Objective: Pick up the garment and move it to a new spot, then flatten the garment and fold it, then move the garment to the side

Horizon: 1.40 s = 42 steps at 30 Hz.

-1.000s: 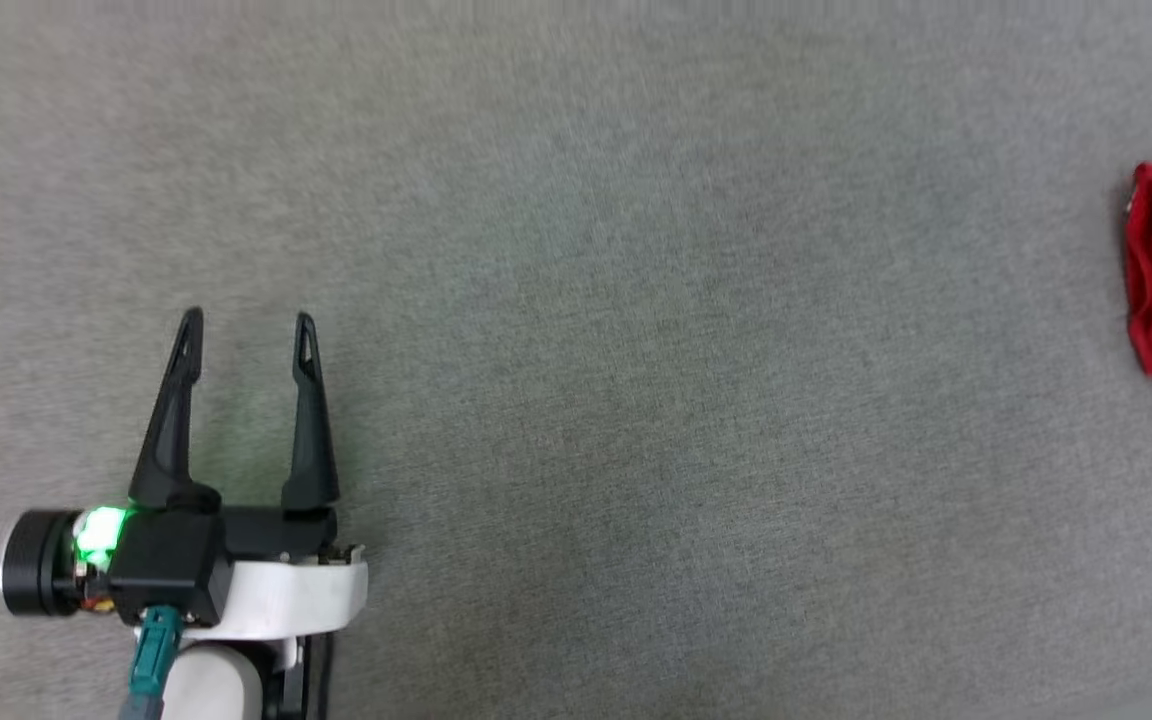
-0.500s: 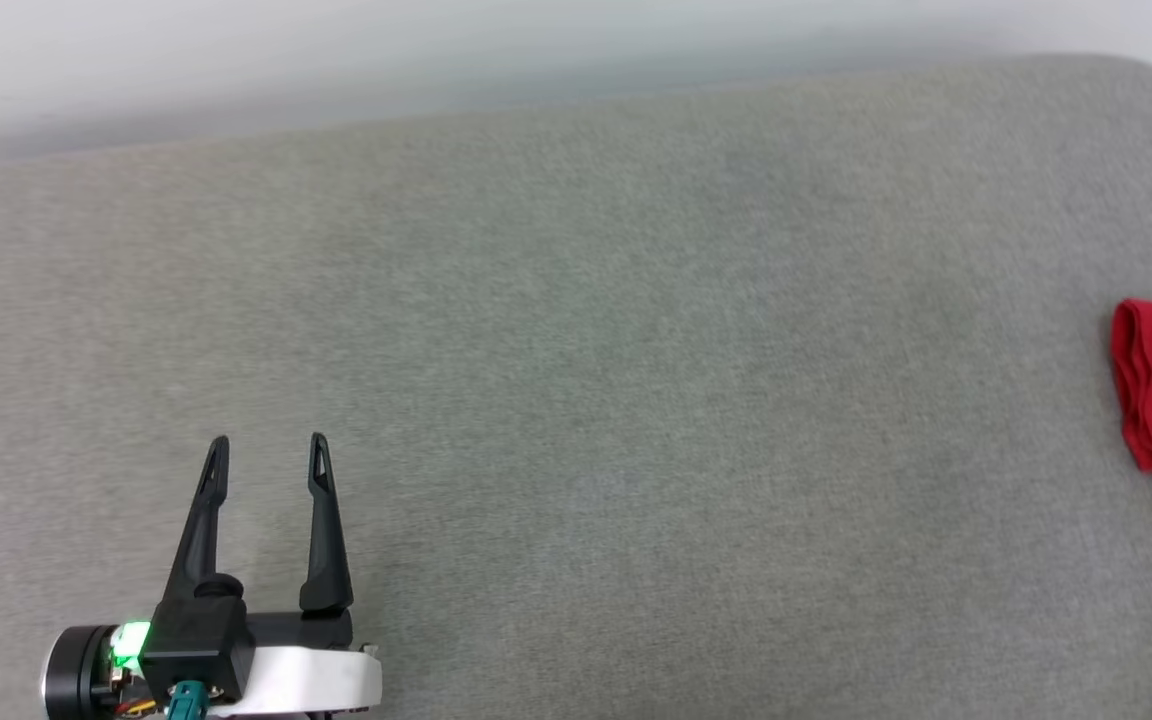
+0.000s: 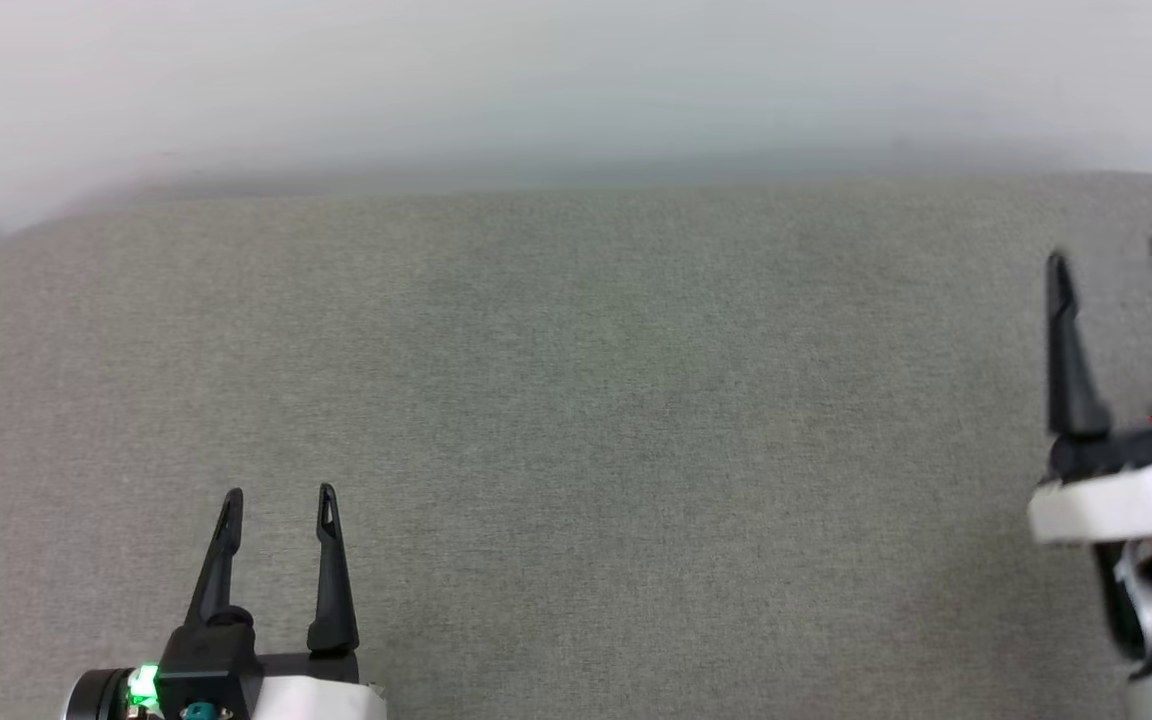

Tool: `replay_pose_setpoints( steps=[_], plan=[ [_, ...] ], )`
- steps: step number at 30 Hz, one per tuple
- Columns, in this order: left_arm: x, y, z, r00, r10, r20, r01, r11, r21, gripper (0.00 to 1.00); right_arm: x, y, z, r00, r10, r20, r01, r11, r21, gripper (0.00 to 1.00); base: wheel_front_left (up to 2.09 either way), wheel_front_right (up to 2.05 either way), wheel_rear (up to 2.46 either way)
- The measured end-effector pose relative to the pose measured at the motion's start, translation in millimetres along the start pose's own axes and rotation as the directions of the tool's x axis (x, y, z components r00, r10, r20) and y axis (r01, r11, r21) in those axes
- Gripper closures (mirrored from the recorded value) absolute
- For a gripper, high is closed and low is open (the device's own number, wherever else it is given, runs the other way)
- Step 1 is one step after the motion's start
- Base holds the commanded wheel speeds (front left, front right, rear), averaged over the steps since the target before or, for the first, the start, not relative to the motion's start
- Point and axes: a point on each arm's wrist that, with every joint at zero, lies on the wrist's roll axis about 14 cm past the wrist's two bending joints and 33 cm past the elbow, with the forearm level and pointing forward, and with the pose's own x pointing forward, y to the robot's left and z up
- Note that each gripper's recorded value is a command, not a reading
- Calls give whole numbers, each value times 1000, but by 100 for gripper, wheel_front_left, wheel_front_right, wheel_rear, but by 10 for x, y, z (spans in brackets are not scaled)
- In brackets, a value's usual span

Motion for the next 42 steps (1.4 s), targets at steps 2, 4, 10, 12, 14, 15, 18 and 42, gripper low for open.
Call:
replay_pose_setpoints(
  steps=[2,4,10,12,14,15,18,42],
  plan=[
    [-40,25,6,1000,8,-1,-8,1000,0,0,-120,124,-84,1000,9,-30,-8,999,48,0,0,0,0],
    [-94,44,-2,1000,12,-7,-12,1000,0,0,-246,233,-175,998,17,-65,-12,996,88,0,0,0,0],
    [-227,69,-4,1000,20,-13,-20,1000,2,0,-602,420,-323,990,23,-139,1,985,170,0,0,0,0],
    [-269,77,2,1000,23,-13,-23,1000,2,0,-714,450,-350,987,21,-159,9,982,187,0,0,0,0],
    [-305,79,18,1000,22,-9,-22,1000,1,0,-810,447,-360,985,12,-171,22,980,197,0,0,0,0],
    [-330,83,11,1000,24,-12,-24,1000,1,0,-850,441,-360,984,9,-176,27,979,200,0,0,0,0],
    [-368,85,12,1000,25,-12,-25,1000,1,0,-980,441,-396,980,5,-200,38,977,210,0,0,0,0],
    [-539,74,-152,998,14,-68,-14,1000,-9,100,-1346,431,-481,965,-14,-263,94,952,292,100,0,0,0]
  ],
)
